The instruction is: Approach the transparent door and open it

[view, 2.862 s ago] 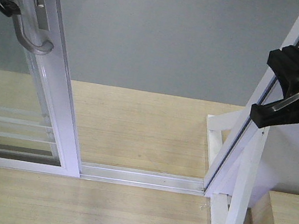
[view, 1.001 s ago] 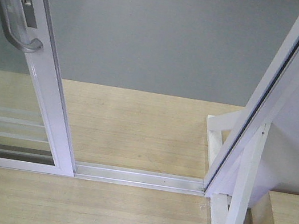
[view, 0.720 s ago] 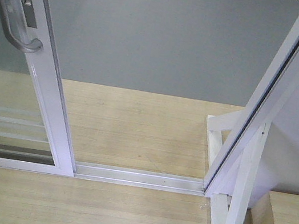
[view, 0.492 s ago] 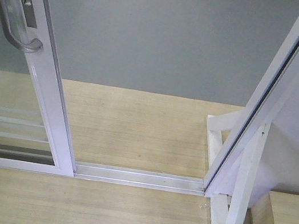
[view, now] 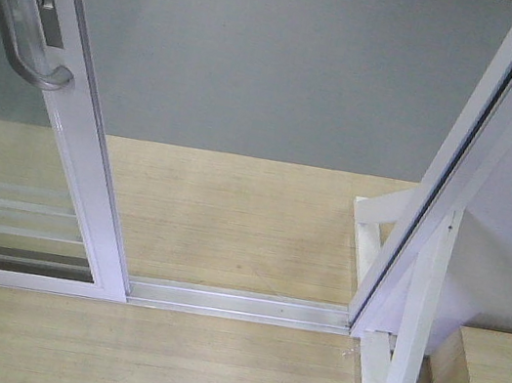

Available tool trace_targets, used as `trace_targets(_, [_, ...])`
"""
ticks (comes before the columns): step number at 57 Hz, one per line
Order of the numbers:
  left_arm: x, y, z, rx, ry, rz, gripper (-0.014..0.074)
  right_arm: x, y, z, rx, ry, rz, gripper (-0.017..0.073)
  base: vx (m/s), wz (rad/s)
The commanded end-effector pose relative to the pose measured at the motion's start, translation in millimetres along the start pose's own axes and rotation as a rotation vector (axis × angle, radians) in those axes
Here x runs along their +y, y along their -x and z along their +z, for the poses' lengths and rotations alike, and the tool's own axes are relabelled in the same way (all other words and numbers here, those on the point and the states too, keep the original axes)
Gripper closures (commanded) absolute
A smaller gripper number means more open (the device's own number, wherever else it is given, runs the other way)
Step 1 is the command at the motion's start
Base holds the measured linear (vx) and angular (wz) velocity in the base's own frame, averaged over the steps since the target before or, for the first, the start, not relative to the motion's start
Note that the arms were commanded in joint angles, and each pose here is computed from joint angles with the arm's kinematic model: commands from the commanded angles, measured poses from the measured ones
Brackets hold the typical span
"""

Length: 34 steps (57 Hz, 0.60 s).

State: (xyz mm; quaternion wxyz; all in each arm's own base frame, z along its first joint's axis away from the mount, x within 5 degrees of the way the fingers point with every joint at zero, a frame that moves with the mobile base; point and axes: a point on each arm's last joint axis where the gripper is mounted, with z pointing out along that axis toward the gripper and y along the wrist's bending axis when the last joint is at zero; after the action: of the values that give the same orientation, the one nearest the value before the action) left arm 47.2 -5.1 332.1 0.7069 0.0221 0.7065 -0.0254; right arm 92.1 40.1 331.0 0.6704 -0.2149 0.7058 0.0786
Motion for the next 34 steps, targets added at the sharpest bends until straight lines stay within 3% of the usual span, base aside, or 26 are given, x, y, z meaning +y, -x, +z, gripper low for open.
trace_targets(1, [0.4,7.0,1.9,-0.074,-0.001,-0.018,0.0600,-3.8,16.7,-2.1,-0.104,-0.028,-0.006,0.0565,0.00,0.00])
trace_targets(10, [1.0,-39.5,7.4,-0.038,0.002,-0.051,0.0600,-3.8,16.8,-2.3,-0.105,-0.028,-0.006,0.0565,0.00,0.00])
trace_targets(24, [4.1,-123.1,7.0,-0.071,0.031,-0.059,0.0600,-3.8,16.7,-2.3,-0.104,-0.028,-0.006,0.0565,0.00,0.00])
trace_targets(29, [3.7,-127.9,7.0,-0.010,0.029,0.002,0.0600,-3.8,16.7,-2.3,-0.104,-0.028,-0.006,0.0565,0.00,0.00])
trace_targets(34, [3.8,-126.5,6.9,-0.026,0.031,0.002,0.0600,-3.8,16.8,-2.4,-0.105,-0.028,-0.006,0.0565,0.00,0.00])
